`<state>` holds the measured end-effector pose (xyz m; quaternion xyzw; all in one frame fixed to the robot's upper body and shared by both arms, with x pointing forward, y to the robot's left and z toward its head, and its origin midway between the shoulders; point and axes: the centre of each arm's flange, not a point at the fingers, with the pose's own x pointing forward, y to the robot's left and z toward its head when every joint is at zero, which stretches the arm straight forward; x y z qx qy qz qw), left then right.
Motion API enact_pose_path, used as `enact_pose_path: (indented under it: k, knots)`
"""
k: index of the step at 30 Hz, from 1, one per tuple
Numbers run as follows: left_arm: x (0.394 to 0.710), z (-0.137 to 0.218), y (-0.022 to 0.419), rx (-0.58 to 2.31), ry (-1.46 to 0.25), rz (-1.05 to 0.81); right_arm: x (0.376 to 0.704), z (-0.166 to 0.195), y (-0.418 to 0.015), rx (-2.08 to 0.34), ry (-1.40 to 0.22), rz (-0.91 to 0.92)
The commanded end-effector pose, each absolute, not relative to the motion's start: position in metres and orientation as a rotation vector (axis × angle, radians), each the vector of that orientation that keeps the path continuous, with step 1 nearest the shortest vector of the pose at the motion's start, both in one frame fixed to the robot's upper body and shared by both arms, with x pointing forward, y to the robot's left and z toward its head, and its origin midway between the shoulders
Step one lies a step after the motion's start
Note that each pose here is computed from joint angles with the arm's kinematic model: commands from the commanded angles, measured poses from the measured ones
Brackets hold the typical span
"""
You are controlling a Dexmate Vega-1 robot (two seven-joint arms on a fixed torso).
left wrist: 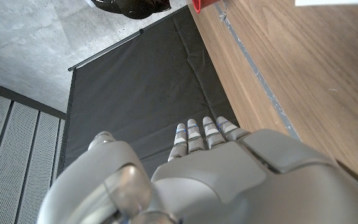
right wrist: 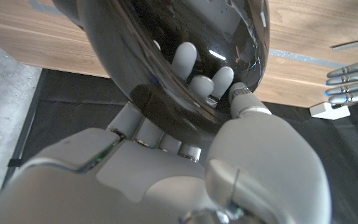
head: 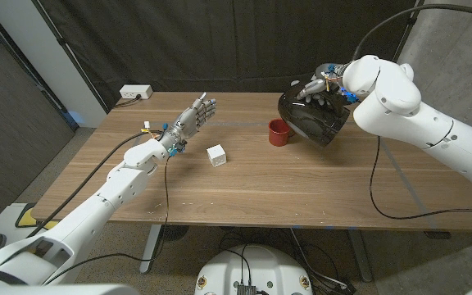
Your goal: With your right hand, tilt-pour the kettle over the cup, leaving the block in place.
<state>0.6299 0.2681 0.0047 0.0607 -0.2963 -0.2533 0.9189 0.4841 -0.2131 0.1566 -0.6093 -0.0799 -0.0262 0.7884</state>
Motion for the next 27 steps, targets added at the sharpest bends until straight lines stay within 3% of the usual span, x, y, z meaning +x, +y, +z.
enact_pose_path:
  k: [1,27]
  knots:
    - [0.632,0.009,0.264,0.141,-0.596,-0.521,0.47,0.136,-0.24,-1.156,-0.238,-0.119]
    - [0.636,0.022,0.253,0.186,-0.584,-0.536,0.43,0.07,-0.274,-0.782,-0.54,-0.292]
